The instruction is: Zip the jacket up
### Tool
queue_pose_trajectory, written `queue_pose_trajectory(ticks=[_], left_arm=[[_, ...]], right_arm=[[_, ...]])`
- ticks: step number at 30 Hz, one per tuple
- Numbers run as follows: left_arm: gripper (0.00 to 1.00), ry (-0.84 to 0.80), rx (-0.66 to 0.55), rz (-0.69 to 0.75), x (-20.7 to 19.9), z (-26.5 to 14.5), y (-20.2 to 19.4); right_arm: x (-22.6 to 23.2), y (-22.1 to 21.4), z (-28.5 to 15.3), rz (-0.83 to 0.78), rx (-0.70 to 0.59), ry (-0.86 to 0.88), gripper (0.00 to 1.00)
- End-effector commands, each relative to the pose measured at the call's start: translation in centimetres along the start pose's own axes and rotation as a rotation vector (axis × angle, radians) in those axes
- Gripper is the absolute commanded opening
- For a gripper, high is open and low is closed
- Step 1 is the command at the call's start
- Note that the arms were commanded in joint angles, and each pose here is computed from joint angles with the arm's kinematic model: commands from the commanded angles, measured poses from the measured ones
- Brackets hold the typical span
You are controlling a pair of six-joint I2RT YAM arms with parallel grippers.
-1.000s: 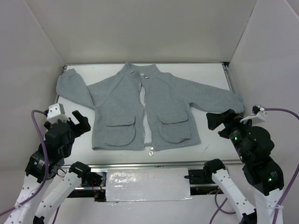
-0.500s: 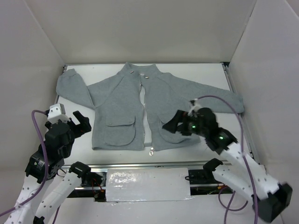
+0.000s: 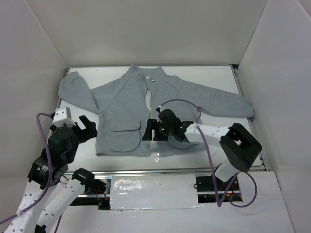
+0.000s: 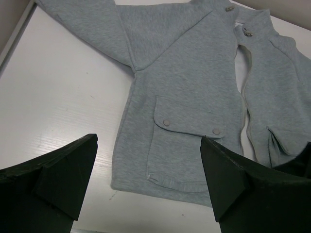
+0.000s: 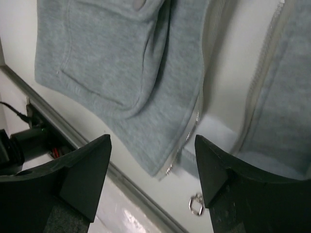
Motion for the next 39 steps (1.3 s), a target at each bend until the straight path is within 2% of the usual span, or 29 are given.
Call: queue_pose_trajectory(ticks=[1,6,15,18,20,21,24,26,29,31,32,35,39], left_arm=[[0.99,-0.071,-0.029,0.015,-1.3,0.1,0.7],[0.99,-0.082,-0.013,0.027,-1.7,0.4,0.5],[0.99,-0.102,-0.002,0.039,-2.1,0.5,0.4],[0.99,-0.106,0.0,0.042,-2.2,0.5,0.3],[0.99,-0.111,0.0,0.043,-2.3,0.6,0.3],[0.99,-0.11,0.003,0.044,-2.2,0.6,0.3],[0.99,-0.11,0.003,0.044,-2.3,0.6,0.3],[0.99,-0.111,0.004,0.045,-2.3,0.6,0.2],[0.99,-0.109,0.004,0.045,-2.3,0.6,0.2],[0.99,-0.112,0.002,0.045,-2.3,0.6,0.3],[0.99,-0.113,0.004,0.046,-2.3,0.6,0.3],[0.99,-0.166,0.003,0.056,-3.1,0.3,0.4],[0.99,-0.403,0.005,0.086,-6.5,-1.5,0.6]], right_arm=[[2.8,3.5,1.3,-0.113,-0.095,0.082,0.76],[1.0,3.9,3.3,-0.106,-0.088,-0.012,0.79],[-0.7,3.4,5.4,-0.074,-0.075,-0.044,0.79],[-1.0,2.3,5.3,-0.057,-0.056,-0.007,0.71],[-1.0,1.9,5.2,-0.04,-0.047,-0.003,0.71],[-0.8,2.0,5.2,-0.04,-0.055,0.014,0.66],[-0.8,0.9,4.8,-0.026,-0.04,0.058,0.38],[-0.7,0.5,4.7,-0.009,-0.035,0.072,0.35],[-0.8,0.6,4.4,0.005,-0.05,0.074,0.21],[-0.6,1.0,4.0,0.013,-0.065,0.089,0.03],[-0.4,1.1,3.8,0.011,-0.068,0.096,0.0],[0.9,1.7,2.7,-0.003,-0.103,0.149,0.0],[3.6,2.6,0.5,-0.023,-0.146,0.295,0.0]])
Point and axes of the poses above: each gripper's point midway between its finger pads, its own z axis out along the fingers, its own x axis along the line the jaws close on, y = z × x, the point moved 1 cm from there along -z, back along the fingers, and after that the axes turned 1 degree about z, right-handed, at the moved point
